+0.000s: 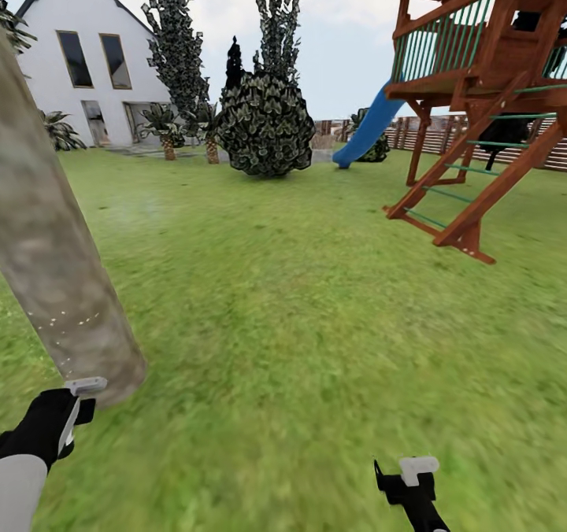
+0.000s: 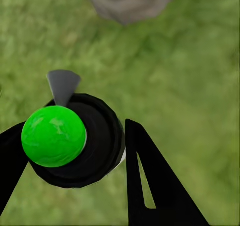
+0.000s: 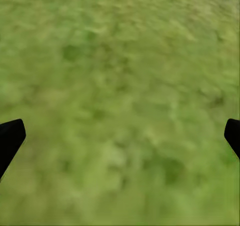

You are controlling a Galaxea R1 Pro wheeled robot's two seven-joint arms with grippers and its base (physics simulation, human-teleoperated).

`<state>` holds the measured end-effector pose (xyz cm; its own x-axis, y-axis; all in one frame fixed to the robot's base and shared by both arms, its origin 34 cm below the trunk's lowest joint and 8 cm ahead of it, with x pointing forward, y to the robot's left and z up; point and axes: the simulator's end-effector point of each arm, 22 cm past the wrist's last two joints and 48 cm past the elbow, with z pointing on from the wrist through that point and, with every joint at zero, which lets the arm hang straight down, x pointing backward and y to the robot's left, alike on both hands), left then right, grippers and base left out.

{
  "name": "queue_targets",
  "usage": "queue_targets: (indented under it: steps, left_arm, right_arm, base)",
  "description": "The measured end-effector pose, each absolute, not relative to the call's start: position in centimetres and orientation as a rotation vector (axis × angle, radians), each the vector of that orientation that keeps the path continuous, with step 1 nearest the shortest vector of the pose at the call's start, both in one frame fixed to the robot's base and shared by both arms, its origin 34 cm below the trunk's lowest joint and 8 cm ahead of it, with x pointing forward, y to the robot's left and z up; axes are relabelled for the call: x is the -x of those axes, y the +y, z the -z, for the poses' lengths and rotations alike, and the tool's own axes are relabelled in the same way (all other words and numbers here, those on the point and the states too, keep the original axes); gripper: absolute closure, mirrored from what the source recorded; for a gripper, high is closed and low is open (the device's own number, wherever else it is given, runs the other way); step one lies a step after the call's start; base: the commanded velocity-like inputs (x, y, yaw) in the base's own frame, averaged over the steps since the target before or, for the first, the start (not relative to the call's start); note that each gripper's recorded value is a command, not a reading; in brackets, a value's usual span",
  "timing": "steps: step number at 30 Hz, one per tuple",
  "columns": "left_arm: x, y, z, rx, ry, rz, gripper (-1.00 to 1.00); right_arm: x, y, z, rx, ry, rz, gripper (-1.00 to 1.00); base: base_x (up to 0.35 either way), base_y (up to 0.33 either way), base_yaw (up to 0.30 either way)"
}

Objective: In the garden, pick up the pesticide atomizer on the floor and spray pesticide onto both trees until each tree trunk is fully covered.

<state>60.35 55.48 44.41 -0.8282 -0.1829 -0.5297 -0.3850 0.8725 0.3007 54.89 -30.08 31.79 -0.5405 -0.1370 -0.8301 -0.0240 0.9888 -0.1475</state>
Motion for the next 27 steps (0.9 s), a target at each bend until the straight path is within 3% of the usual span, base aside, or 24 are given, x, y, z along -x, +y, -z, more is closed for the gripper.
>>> queue_targets:
  steps: [8, 19, 24, 27]
  left_arm:
    - [-60.3, 53.6, -43.3, 0.402, 2.558, -0.512, 1.00]
    - [-60.1, 53.2, -43.3, 0.431, 2.550, -0.607, 1.00]
    - [-58.6, 58.3, -45.1, 0.490, 2.518, -0.700, 1.00]
    - [-58.6, 53.9, -41.5, 0.513, 2.557, -0.571, 1.00]
  right_arm:
    - [-54.9, -30.1, -31.8, 0.112, 2.139, 0.145, -1.00]
    - [-54.9, -30.1, -31.7, 0.112, 2.140, 0.145, -1.00]
    - [-54.9, -30.1, -31.7, 0.113, 2.140, 0.144, -1.00]
    - [-54.9, -29.9, -31.7, 0.113, 2.140, 0.141, -1.00]
  base:
    - [0.306, -0.025, 0.256]
    - [0.015, -0.003, 0.025]
    - [0.000, 0.000, 0.000]
    - [0.000, 0.000, 0.016]
